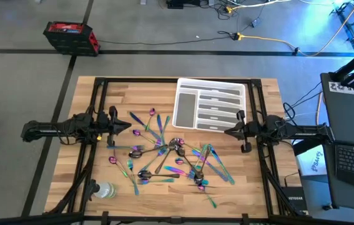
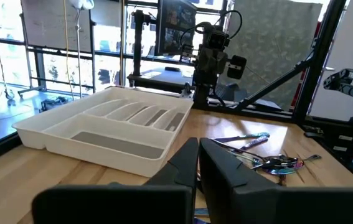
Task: Sort silverware
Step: Adjust the tray organizer
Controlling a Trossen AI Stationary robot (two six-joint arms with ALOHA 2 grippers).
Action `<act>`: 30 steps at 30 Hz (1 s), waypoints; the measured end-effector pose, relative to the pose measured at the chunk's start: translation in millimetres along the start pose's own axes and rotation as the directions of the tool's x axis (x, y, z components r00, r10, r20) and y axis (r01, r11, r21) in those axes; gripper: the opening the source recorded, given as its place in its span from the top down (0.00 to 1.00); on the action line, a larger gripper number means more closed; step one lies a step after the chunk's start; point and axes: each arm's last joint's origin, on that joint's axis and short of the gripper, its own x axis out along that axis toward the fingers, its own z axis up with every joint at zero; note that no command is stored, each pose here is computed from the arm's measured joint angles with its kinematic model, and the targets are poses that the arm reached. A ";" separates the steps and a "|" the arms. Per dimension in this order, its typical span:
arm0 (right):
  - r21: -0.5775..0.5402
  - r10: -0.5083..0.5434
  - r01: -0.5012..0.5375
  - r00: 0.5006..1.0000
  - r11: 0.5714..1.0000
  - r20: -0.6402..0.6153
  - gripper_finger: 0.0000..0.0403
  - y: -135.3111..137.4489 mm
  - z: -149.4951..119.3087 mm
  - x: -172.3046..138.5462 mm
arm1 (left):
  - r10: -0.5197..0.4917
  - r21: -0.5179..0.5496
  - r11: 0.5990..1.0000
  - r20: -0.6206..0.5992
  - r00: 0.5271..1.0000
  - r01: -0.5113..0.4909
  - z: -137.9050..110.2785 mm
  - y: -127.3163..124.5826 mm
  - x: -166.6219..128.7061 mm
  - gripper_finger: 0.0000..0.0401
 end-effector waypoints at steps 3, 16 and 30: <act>-0.032 -0.032 0.032 0.999 0.999 -0.003 1.00 -0.9 -0.1 0.0 | 0.000 0.000 1.000 0.000 1.000 0.000 0.0 0.0 0.0 1.00; -0.040 -0.227 0.227 0.974 0.973 0.020 0.75 -8.2 7.9 7.3 | 0.000 0.000 1.000 0.000 1.000 0.000 0.0 0.0 0.0 1.00; -0.115 -0.430 0.416 0.845 0.902 -0.317 0.67 -59.7 61.6 92.1 | 0.000 0.000 1.000 0.000 1.000 0.000 0.1 0.0 0.0 1.00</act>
